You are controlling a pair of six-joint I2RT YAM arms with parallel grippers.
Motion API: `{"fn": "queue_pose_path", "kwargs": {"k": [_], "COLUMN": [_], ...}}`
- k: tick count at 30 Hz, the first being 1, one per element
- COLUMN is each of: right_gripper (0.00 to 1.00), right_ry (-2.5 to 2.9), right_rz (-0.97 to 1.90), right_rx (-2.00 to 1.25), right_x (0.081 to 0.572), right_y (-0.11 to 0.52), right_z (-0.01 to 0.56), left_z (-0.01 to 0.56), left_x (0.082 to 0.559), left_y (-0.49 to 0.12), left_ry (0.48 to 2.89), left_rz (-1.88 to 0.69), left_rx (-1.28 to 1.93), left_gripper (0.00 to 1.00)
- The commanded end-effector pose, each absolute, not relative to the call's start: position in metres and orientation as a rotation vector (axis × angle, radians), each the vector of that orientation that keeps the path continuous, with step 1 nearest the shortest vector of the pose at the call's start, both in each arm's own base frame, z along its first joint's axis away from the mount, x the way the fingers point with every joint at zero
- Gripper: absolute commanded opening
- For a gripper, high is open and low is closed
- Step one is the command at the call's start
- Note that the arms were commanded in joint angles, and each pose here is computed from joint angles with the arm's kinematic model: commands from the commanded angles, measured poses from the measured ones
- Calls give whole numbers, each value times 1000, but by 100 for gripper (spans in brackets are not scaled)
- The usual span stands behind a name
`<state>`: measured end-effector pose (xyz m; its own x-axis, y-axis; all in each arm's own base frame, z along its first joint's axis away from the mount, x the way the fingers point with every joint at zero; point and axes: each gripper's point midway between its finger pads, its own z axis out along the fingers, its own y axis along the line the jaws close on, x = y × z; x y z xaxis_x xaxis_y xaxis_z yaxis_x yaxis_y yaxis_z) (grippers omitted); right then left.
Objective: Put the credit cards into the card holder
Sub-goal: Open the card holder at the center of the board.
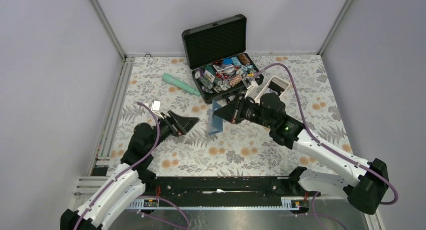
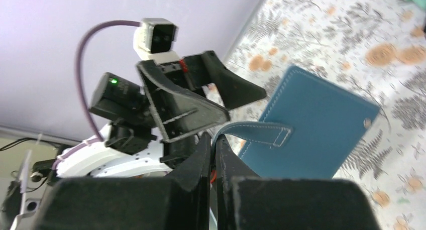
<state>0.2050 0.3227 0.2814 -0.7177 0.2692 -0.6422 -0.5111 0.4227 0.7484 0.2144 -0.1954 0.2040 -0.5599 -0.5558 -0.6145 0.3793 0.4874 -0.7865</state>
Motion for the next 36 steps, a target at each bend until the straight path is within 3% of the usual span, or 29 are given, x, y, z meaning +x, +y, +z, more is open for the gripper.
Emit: {"fn": "queue_pose_path", "kwargs": {"k": [1,9,20,25,30,36], "right_gripper": [0,0,0,0,0,0], "right_ry": [1630,1454,1383,1378,1365,1378], "right_rz": [1533,1635,1686,1701,1720,1710], "right_rx": [-280,-362,-433,-445,-465,-472], "right_x": [194,178,167,164,160,162], "right_y": [324,325,328,328,329,330], "right_z": [375,419,433,433,434,431], "left_z": [228,250,269,276,280,289], "left_x": [210,192,178,178,177,172], "left_y": [-204,-225,-234,-238,-242,-243], "left_ry": [1698,1670,1581,1562,1552,1506], "left_rz": [-1364,-1571,-1842,-1881,-1926,-1994], "left_rx": [-134,-31,-64,-47,-39,-44], "left_gripper": [99,99,98,85,82,56]}}
